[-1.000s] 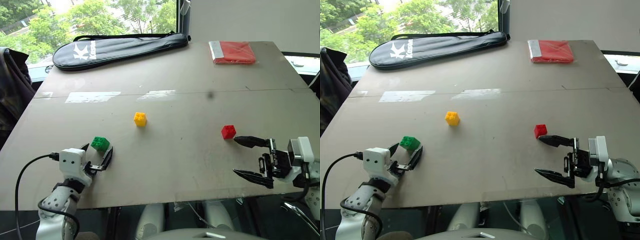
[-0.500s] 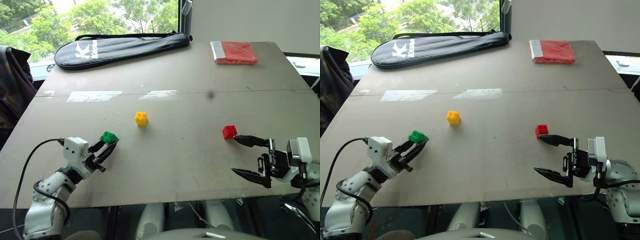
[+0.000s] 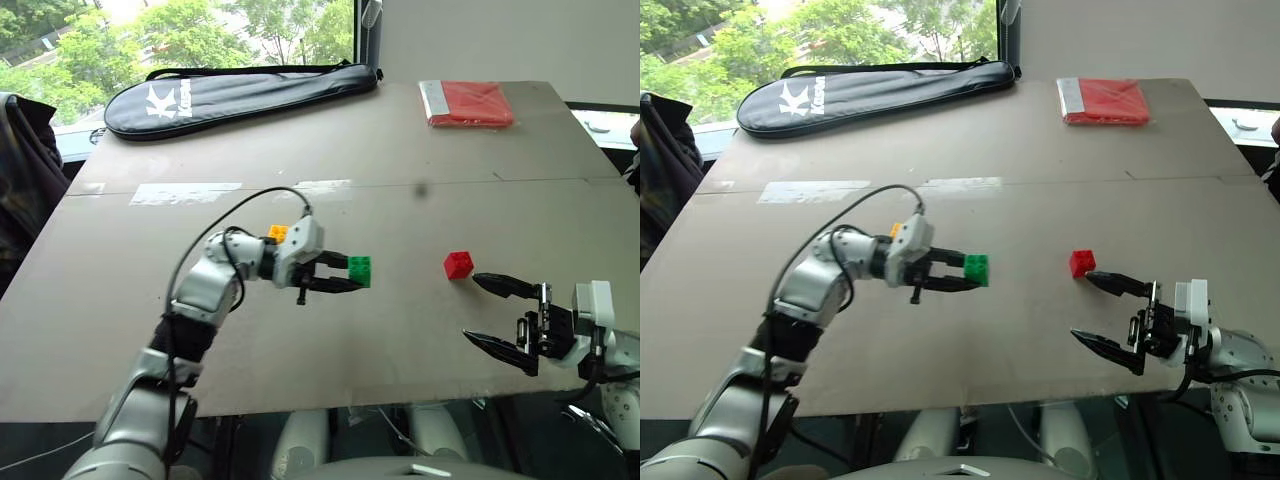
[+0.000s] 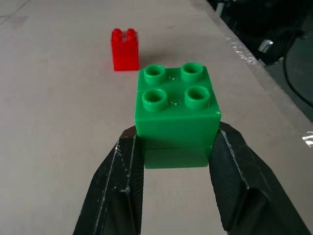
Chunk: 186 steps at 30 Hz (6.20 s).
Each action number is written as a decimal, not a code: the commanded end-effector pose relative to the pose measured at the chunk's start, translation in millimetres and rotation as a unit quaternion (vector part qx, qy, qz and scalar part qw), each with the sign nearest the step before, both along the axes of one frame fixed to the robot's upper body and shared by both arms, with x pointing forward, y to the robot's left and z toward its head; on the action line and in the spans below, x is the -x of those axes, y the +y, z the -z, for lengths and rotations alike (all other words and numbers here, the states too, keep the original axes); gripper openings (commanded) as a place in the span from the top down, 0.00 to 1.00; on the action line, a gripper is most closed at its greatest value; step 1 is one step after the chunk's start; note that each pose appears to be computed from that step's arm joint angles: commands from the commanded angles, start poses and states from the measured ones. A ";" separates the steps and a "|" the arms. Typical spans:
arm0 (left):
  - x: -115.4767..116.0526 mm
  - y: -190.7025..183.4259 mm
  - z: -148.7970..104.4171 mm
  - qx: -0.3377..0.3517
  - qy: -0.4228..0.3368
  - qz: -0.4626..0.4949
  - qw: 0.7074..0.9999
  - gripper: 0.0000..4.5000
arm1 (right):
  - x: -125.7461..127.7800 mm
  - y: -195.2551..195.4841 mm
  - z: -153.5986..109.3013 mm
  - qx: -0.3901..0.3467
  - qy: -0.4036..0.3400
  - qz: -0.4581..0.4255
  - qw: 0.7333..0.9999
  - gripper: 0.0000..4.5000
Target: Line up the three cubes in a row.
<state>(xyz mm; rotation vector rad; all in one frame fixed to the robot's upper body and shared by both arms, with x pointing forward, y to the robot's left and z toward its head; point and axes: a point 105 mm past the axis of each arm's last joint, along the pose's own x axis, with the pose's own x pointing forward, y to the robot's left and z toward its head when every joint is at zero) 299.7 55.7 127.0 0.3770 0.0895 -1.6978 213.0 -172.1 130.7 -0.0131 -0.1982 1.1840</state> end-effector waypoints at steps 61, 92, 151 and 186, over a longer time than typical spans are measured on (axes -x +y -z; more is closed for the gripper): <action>-19.5 153.0 -28.0 0.081 -0.050 -0.413 0.906 0.09 | -6.0 0.5 -9.4 -0.004 -0.021 0.006 1.000 0.00; -41.3 111.1 24.0 0.135 -0.055 -0.587 0.796 0.09 | -0.1 -2.5 -9.6 -0.006 -0.025 0.014 1.000 0.00; -44.9 17.2 35.1 0.025 -0.004 -0.084 0.996 0.30 | 11.9 -3.4 -5.9 -0.003 -0.026 0.061 0.998 0.00; 59.9 102.2 44.1 0.035 0.032 -0.429 0.902 0.02 | 1.0 -73.4 38.6 0.047 0.035 0.118 0.991 0.00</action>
